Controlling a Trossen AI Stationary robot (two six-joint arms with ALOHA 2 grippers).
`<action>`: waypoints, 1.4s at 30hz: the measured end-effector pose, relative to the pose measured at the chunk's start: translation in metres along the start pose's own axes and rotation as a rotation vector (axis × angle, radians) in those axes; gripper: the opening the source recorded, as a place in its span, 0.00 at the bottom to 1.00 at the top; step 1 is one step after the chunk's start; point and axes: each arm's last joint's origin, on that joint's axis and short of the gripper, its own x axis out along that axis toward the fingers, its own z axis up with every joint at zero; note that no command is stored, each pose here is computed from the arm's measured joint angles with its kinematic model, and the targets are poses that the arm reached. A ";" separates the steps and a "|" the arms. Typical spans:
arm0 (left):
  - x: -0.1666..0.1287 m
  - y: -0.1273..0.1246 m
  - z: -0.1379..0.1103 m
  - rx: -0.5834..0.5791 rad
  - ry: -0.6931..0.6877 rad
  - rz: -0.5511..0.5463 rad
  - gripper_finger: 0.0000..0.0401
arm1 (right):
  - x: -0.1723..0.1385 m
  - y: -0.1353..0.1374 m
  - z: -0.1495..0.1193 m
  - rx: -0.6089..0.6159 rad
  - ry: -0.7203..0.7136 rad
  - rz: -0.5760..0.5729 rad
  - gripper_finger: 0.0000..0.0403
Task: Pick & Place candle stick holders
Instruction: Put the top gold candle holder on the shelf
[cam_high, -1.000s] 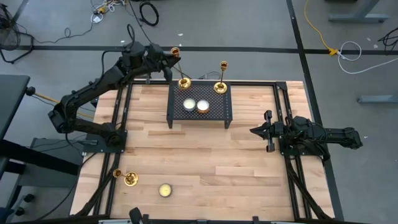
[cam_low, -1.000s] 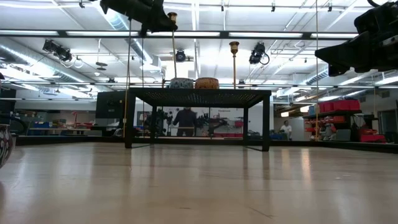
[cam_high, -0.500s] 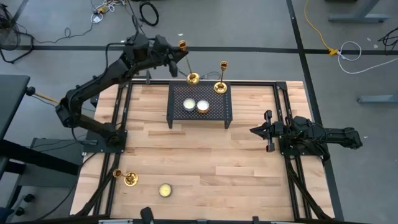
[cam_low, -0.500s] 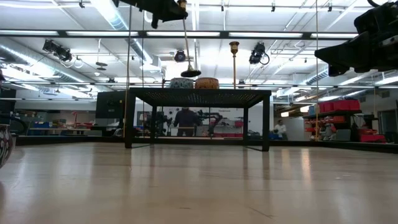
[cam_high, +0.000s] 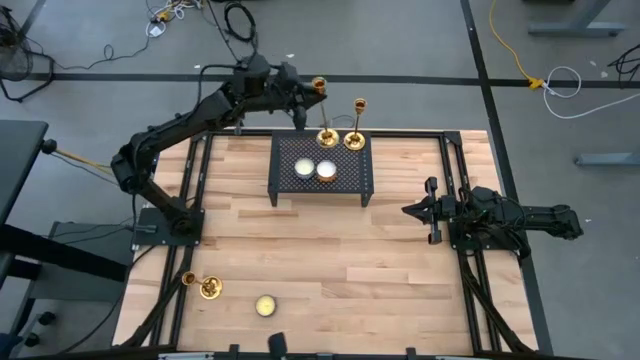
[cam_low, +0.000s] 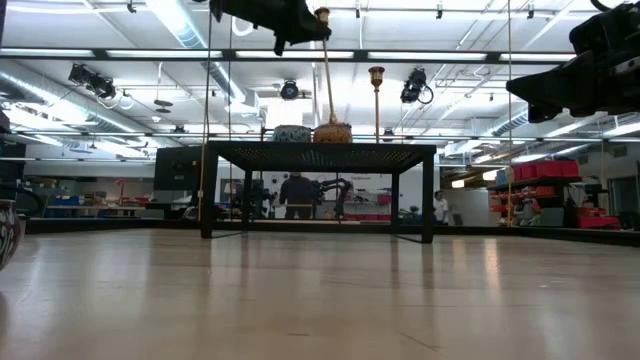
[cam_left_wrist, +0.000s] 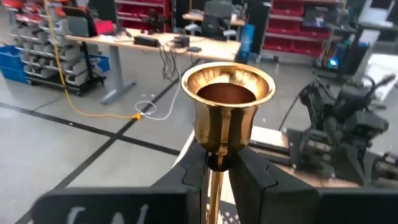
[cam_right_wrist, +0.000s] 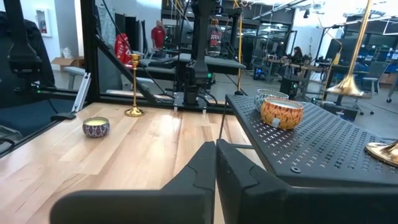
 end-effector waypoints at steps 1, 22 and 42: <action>0.004 -0.001 -0.003 0.006 0.010 -0.006 0.13 | 0.000 0.000 0.000 0.000 0.000 0.000 0.03; 0.032 0.003 -0.028 0.064 0.083 -0.040 0.13 | 0.000 0.000 0.000 0.000 0.000 0.000 0.03; 0.032 0.004 -0.024 0.128 0.040 -0.030 0.13 | 0.000 0.000 0.000 0.000 0.000 -0.001 0.03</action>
